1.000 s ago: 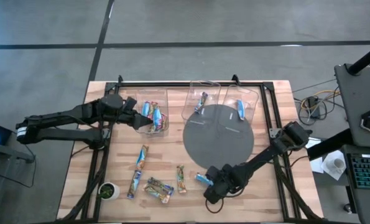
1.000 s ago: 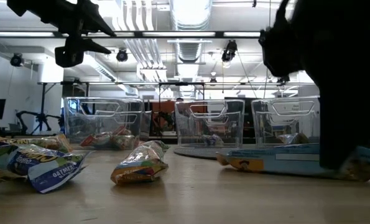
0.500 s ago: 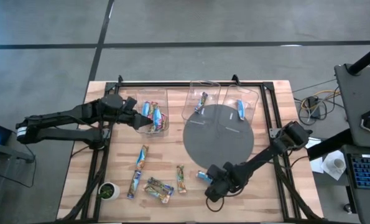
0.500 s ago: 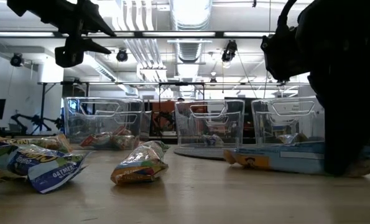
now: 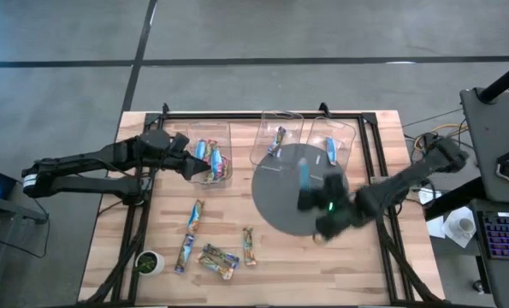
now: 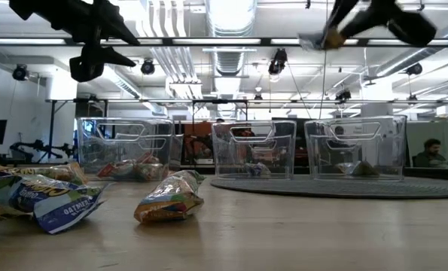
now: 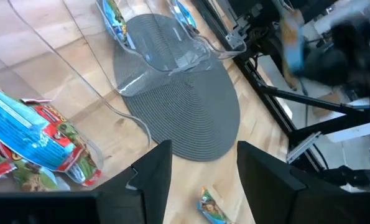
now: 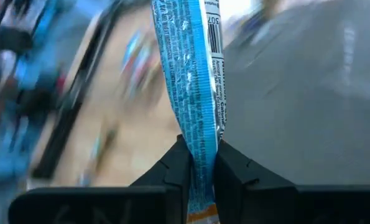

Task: Pick and place Granola Bars by type
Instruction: Put the yellow granola bar into the right transparent bin

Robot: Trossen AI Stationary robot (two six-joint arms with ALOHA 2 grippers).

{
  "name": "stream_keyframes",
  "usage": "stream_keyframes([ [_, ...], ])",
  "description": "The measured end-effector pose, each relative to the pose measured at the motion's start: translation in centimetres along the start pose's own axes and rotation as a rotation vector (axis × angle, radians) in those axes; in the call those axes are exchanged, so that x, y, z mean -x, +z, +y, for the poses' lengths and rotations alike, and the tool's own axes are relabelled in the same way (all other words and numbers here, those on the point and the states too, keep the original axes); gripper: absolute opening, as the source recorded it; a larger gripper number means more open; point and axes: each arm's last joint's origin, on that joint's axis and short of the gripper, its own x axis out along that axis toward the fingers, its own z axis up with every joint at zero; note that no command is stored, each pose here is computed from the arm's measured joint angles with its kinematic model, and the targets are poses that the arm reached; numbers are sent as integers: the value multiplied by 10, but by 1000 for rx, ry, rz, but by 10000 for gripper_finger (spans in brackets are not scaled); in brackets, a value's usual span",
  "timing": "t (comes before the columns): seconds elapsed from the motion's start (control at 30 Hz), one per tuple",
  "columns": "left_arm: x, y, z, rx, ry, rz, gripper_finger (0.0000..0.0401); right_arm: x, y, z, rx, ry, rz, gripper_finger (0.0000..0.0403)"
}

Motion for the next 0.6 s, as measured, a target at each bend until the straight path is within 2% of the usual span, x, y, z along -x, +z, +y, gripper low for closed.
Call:
stream_keyframes([
  [0.27, -3, 0, 1, -42, 13, 4, 163, -59, 84, -47, -183, -298, -59, 54],
  [0.43, -4, 0, 1, -71, 18, 9, 163, -86, 109, -76, -266, -467, 71, 79],
  [0.6, -4, 0, 1, -83, 19, 10, 163, -91, 116, -79, -256, -485, 142, 125],
])
